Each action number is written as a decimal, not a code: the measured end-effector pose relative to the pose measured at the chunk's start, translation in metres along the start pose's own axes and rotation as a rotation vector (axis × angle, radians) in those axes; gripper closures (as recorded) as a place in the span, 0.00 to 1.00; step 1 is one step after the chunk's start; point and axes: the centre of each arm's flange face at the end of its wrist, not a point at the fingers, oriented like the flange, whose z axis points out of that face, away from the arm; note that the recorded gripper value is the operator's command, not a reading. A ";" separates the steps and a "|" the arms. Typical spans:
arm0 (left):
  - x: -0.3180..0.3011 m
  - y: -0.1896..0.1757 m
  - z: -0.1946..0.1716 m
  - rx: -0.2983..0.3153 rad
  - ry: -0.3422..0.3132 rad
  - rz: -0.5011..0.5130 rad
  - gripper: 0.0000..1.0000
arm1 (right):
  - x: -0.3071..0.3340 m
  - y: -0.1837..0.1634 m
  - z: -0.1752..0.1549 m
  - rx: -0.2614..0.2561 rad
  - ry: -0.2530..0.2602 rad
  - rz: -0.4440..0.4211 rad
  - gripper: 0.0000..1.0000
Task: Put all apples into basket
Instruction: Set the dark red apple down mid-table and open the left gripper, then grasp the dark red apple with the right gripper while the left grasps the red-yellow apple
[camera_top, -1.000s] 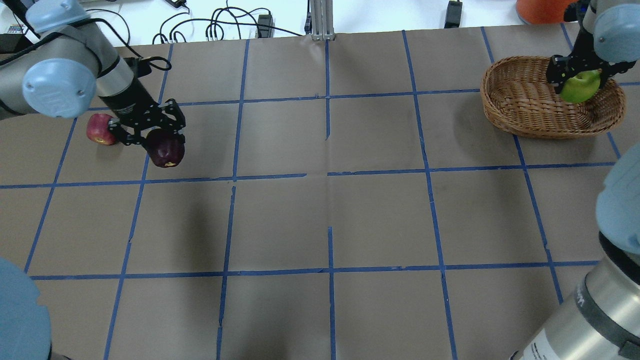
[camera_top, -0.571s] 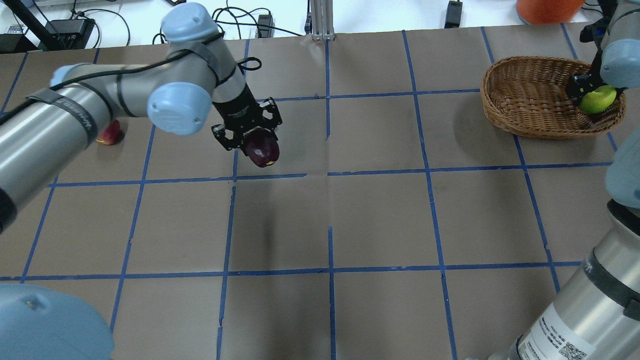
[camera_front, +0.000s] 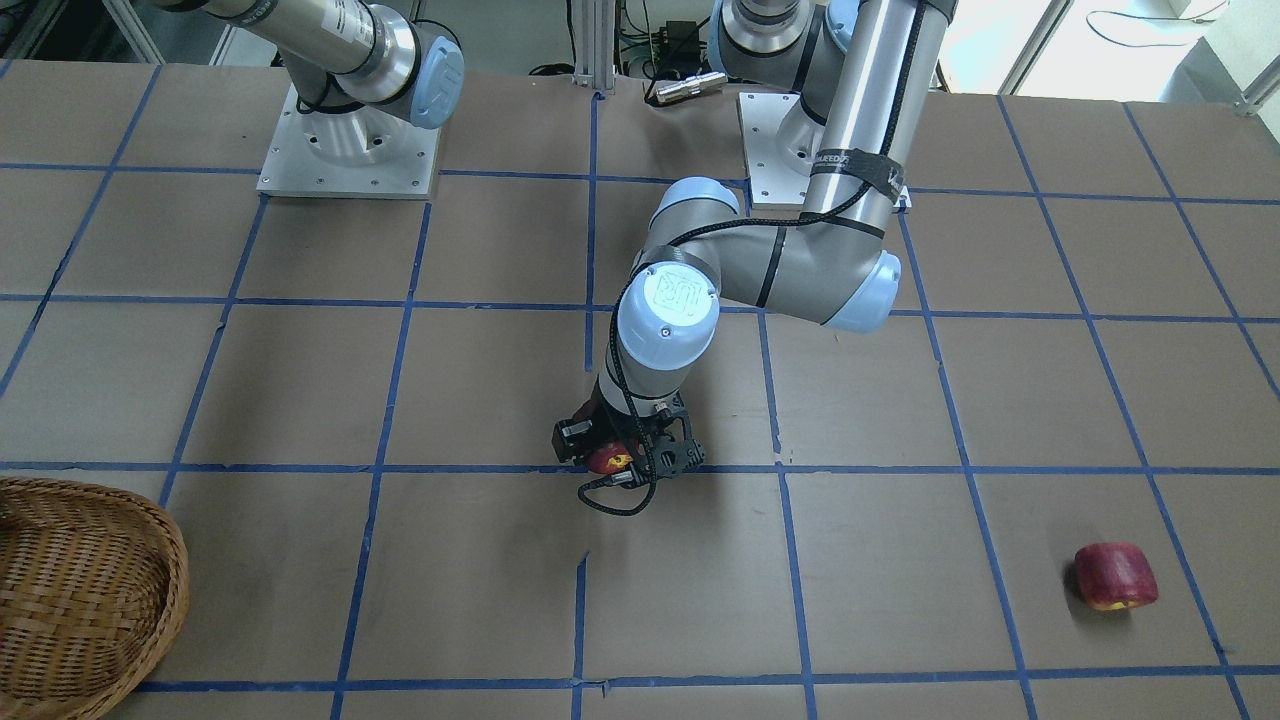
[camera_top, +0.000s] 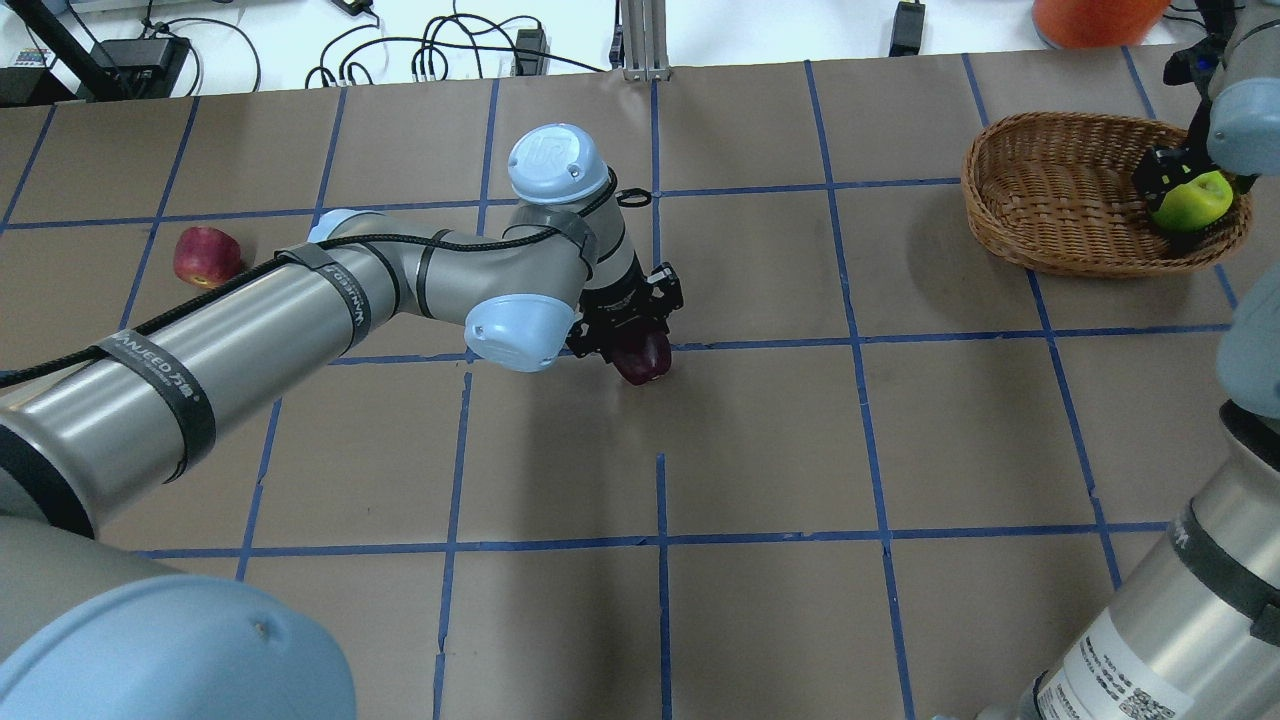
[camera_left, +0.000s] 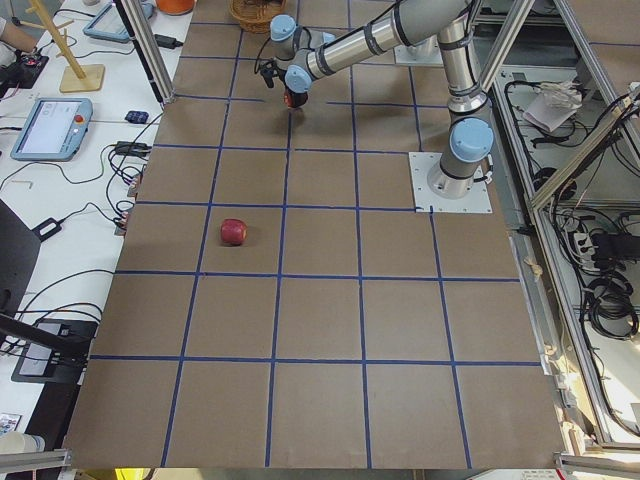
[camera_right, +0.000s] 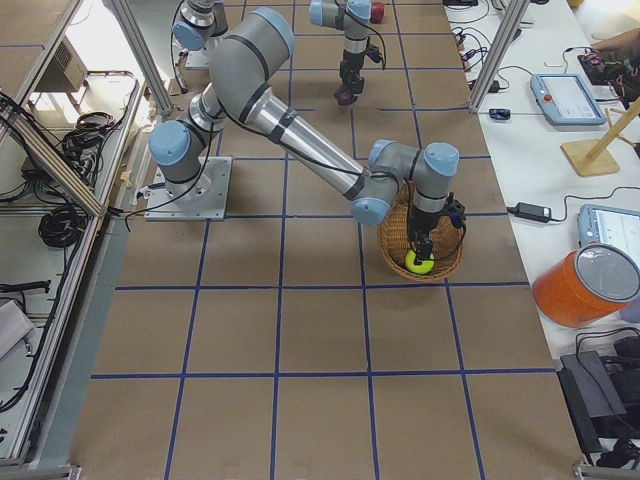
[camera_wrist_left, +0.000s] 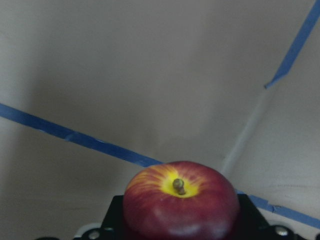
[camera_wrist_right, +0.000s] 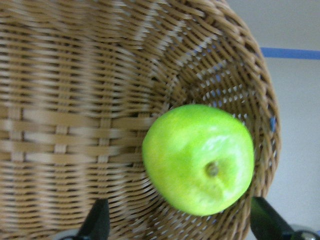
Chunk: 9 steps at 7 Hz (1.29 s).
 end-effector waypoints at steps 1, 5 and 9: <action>-0.001 -0.006 -0.012 0.005 0.007 -0.006 0.00 | -0.034 0.006 -0.043 -0.021 -0.051 -0.039 0.00; -0.097 -0.102 -0.138 -0.055 -0.054 0.076 0.00 | -0.252 0.038 -0.167 -0.070 -0.337 -0.097 0.00; -0.284 -0.231 -0.198 0.020 -0.169 0.399 0.00 | -0.479 0.096 -0.176 -0.083 -0.359 -0.287 0.00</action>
